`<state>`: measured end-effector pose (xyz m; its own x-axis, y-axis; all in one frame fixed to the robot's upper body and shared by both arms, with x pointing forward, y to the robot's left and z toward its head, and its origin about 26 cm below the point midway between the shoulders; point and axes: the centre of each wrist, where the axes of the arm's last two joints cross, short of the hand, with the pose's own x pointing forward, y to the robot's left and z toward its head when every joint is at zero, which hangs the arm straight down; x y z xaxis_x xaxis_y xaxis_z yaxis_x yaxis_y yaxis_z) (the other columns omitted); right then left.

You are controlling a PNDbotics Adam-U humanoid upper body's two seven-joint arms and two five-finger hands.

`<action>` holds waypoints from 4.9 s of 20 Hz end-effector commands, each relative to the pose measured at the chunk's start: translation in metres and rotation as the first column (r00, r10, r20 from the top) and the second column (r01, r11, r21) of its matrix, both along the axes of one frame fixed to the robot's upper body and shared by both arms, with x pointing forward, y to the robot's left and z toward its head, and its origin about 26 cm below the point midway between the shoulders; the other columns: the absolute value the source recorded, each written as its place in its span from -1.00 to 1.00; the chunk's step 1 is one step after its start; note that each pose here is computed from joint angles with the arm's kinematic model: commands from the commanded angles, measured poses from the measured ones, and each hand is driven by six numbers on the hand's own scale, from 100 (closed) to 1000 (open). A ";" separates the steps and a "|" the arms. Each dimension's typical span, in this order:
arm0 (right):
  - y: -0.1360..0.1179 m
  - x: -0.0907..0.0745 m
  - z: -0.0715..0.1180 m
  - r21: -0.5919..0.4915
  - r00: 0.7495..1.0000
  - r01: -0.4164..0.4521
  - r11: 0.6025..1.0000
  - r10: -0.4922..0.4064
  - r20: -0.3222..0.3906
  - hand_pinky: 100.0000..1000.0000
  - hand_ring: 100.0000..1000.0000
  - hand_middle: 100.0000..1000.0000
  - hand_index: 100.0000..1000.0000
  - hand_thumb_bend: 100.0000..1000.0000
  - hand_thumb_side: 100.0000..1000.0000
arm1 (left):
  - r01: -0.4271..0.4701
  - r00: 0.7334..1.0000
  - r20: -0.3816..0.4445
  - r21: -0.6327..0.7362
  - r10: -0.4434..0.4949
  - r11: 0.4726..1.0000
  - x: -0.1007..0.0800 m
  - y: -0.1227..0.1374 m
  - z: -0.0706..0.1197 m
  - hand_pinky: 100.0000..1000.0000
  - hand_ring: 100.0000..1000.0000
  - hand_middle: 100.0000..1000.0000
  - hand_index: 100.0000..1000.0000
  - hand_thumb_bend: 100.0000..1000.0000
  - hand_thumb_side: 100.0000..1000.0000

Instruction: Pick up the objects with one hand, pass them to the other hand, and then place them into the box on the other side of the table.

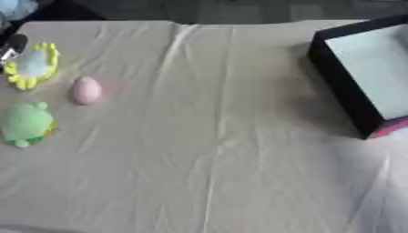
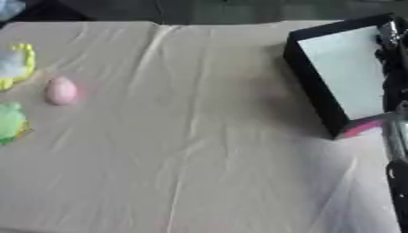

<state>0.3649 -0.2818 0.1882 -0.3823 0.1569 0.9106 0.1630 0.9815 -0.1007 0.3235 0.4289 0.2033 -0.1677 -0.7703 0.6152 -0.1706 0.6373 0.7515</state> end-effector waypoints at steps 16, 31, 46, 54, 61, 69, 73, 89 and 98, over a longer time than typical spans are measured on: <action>-0.003 0.000 0.013 -0.056 1.000 -0.007 0.998 0.009 0.024 1.00 0.93 0.92 1.00 -1.00 0.44 | 0.048 0.865 -0.482 0.354 0.138 0.934 -0.003 0.066 0.016 0.78 0.76 0.68 0.75 0.42 -0.12; -0.003 0.000 0.006 -0.065 1.000 -0.011 0.998 0.010 -0.003 1.00 0.94 0.92 1.00 -1.00 0.46 | 0.122 0.807 -0.576 0.376 0.128 0.918 -0.003 0.070 0.012 0.80 0.79 0.70 0.76 0.56 -0.08; -0.002 0.000 0.003 -0.066 1.000 -0.018 0.998 0.017 -0.017 1.00 0.94 0.91 1.00 -1.00 0.47 | 0.169 0.713 -0.664 0.473 0.224 0.865 0.008 0.069 -0.011 0.78 0.81 0.76 0.75 0.64 -0.35; -0.002 0.000 -0.001 -0.064 0.999 -0.020 0.998 0.019 -0.029 1.00 0.94 0.91 1.00 -1.00 0.48 | 0.140 0.699 -0.667 0.481 0.258 0.866 0.012 0.068 -0.029 0.77 0.80 0.76 0.78 0.54 -0.38; -0.002 0.001 -0.003 -0.062 0.999 -0.020 0.998 0.018 -0.038 1.00 0.94 0.91 1.00 -1.00 0.49 | 0.143 0.695 -0.675 0.467 0.248 0.873 0.016 0.062 -0.042 0.77 0.79 0.74 0.72 0.41 -0.44; -0.004 0.000 -0.006 -0.059 0.999 -0.019 0.998 0.016 -0.049 1.00 0.94 0.90 1.00 -1.00 0.50 | 0.115 0.703 -0.648 0.508 0.291 0.853 0.018 0.061 -0.046 0.74 0.77 0.72 0.62 0.00 -0.86; -0.004 0.000 -0.007 -0.060 0.998 -0.021 0.998 0.018 -0.052 1.00 0.93 0.90 1.00 -1.00 0.50 | 0.093 0.707 -0.640 0.505 0.301 0.858 0.018 0.061 -0.049 0.73 0.73 0.64 0.51 -0.28 -0.92; -0.004 0.000 -0.006 -0.064 0.998 -0.025 0.998 0.022 -0.051 1.00 0.93 0.90 1.00 -1.00 0.50 | 0.010 0.827 -0.494 0.489 0.268 0.872 0.013 0.044 -0.015 0.55 0.48 0.34 0.13 -0.79 -1.00; 0.002 0.001 0.009 -0.079 0.999 -0.051 0.996 0.050 -0.004 1.00 0.93 0.90 1.00 -1.00 0.46 | -0.026 0.925 -0.331 0.441 0.189 0.897 0.007 0.016 0.010 0.52 0.41 0.24 0.10 -0.97 -1.00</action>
<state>0.3676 -0.2781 0.1818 -0.3469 0.1898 0.9185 0.1144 0.9806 -0.1594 0.3335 0.4431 0.1914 0.1157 -0.9623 0.2460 0.1704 0.2632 0.9496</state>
